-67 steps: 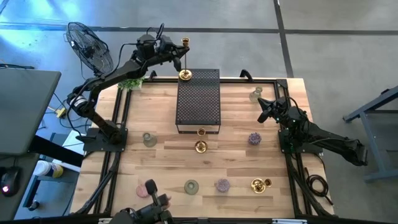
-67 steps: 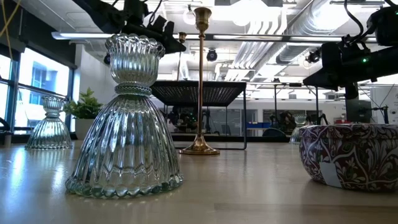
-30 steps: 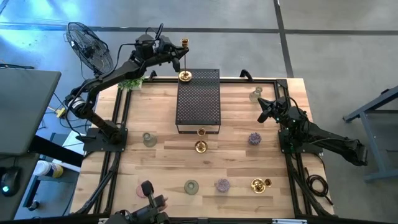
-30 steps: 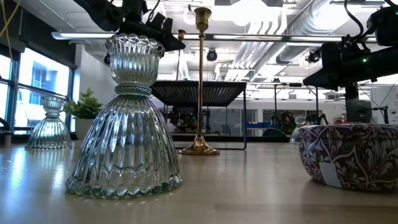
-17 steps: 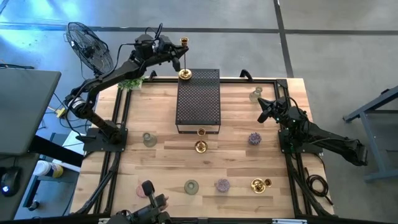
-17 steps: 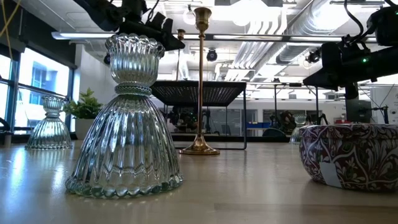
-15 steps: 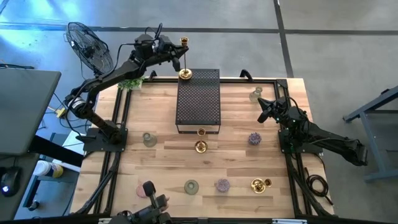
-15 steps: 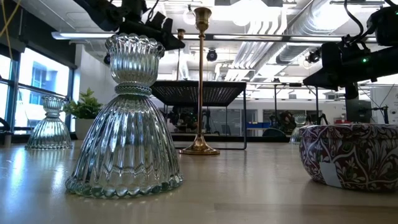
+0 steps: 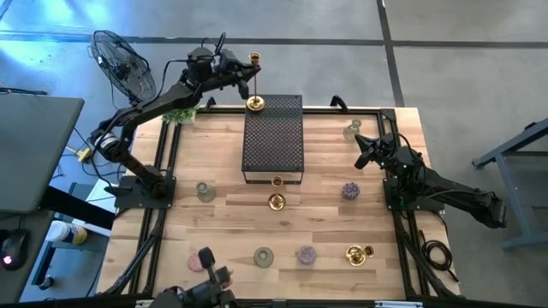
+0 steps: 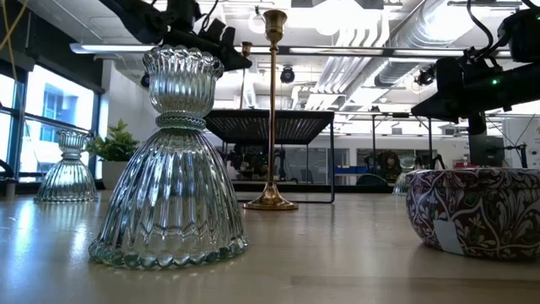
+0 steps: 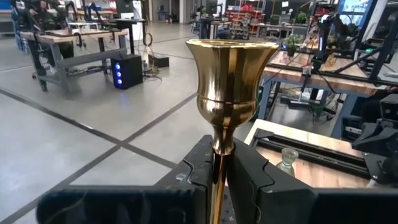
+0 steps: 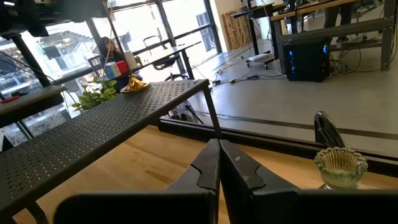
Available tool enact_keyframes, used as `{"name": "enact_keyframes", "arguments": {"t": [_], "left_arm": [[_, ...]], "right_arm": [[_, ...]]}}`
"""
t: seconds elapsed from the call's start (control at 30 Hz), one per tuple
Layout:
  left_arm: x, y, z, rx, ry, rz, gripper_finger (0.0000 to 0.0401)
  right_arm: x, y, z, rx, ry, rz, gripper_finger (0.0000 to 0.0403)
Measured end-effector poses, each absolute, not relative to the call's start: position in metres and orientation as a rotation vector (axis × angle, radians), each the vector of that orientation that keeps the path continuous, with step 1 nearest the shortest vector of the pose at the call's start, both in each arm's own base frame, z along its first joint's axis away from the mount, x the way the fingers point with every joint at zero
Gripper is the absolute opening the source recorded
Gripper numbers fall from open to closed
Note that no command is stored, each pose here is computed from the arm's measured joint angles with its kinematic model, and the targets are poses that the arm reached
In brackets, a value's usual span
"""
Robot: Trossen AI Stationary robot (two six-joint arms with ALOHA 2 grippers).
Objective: Pick & Place candle stick holders
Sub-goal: Put the top gold candle holder on the shelf, then put the left gold candle holder on the shelf aligned with the other gold candle holder
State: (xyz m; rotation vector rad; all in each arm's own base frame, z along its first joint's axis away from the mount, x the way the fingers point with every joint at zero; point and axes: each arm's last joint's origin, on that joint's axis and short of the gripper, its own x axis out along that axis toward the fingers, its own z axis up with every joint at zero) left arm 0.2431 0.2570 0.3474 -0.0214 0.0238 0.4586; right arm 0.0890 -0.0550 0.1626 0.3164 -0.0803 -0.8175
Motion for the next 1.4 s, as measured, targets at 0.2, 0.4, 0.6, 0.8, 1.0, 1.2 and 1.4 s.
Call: {"name": "enact_keyframes", "arguments": {"t": [0.2,0.4,0.6,0.8,1.0,1.2,1.4], "left_arm": [[0.243,0.257,0.346,-0.024,0.040,0.458,0.0062],[0.244,0.256,0.345,-0.037,0.044,0.419,0.0120],[0.239,0.250,0.348,-0.029,0.074,0.400,0.0155],[0.226,0.237,0.353,0.001,0.186,0.426,0.0163],[0.210,0.220,0.352,0.030,0.360,0.406,0.0160],[0.202,0.205,0.345,-0.016,0.473,0.336,0.0113],[0.207,0.179,0.301,0.045,0.503,0.229,0.0018]], "right_arm": [[0.089,-0.055,0.163,0.317,-0.080,-0.818,0.0000],[0.089,-0.055,0.162,0.316,-0.080,-0.818,0.0000],[0.089,-0.055,0.163,0.316,-0.081,-0.818,0.0000],[0.089,-0.055,0.162,0.316,-0.080,-0.818,0.0000],[0.089,-0.055,0.162,0.316,-0.080,-0.818,0.0000],[0.089,-0.055,0.162,0.316,-0.080,-0.818,0.0000],[0.089,-0.055,0.163,0.316,-0.080,-0.818,0.0000]]}}
